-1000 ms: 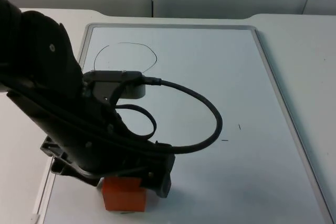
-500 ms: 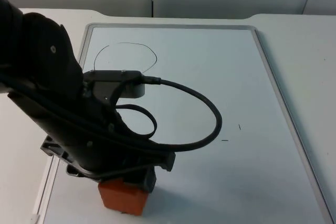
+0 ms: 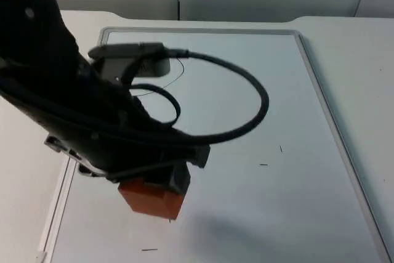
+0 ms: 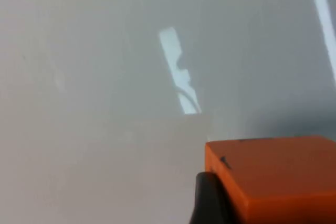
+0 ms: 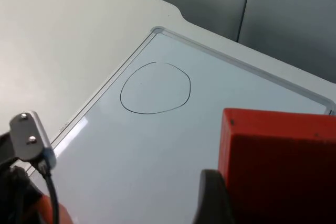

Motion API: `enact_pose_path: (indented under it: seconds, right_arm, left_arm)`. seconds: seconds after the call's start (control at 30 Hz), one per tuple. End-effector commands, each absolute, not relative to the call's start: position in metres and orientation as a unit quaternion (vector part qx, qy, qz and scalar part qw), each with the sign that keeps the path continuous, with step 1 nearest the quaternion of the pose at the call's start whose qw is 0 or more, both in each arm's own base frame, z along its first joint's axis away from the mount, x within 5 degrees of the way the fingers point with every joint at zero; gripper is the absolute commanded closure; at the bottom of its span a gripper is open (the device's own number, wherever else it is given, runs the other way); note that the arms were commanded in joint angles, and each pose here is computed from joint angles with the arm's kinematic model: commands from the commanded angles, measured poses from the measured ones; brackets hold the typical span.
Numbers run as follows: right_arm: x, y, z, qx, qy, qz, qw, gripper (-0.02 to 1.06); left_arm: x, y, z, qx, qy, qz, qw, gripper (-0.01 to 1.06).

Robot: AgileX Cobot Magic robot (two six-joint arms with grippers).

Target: Pick up one cube with the left hand and another cube with the right hand. First place the cube in the right hand at the target position, then stack the cube in the left hand on top.

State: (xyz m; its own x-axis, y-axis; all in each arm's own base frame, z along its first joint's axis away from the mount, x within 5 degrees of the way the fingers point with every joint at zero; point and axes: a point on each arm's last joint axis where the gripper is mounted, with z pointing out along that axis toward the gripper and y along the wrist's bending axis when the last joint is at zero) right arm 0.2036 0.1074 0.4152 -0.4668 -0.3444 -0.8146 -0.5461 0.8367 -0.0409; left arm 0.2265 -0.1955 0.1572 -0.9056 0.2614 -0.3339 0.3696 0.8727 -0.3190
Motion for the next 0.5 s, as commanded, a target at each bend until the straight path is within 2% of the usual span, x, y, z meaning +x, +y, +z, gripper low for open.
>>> enact_pose_path:
  seconds: [0.0, 0.03, 0.17, 0.33, 0.47]
  right_arm:
    - [0.204, 0.107, 0.417, -0.262, 0.845, 0.112, 0.452, 1.05]
    - [0.204, 0.107, 0.417, -0.262, 0.845, 0.112, 0.452, 1.05]
    - [0.204, 0.106, 0.417, -0.264, 0.846, 0.111, 0.451, 1.05]
    - [0.204, 0.106, 0.417, -0.271, 0.845, 0.107, 0.448, 1.05]
    - [0.207, 0.108, 0.412, -0.280, 0.850, 0.103, 0.435, 1.05]
  left_arm:
    - [0.218, -0.192, 0.189, 0.190, 0.944, -0.207, 0.173, 1.05]
    - [0.218, -0.192, 0.189, 0.190, 0.944, -0.207, 0.173, 1.05]
    - [0.194, -0.177, 0.237, 0.234, 0.925, -0.224, 0.199, 1.05]
    - [0.178, -0.166, 0.260, 0.251, 0.916, -0.230, 0.211, 1.05]
    - [0.159, -0.151, 0.292, 0.263, 0.892, -0.245, 0.273, 1.05]
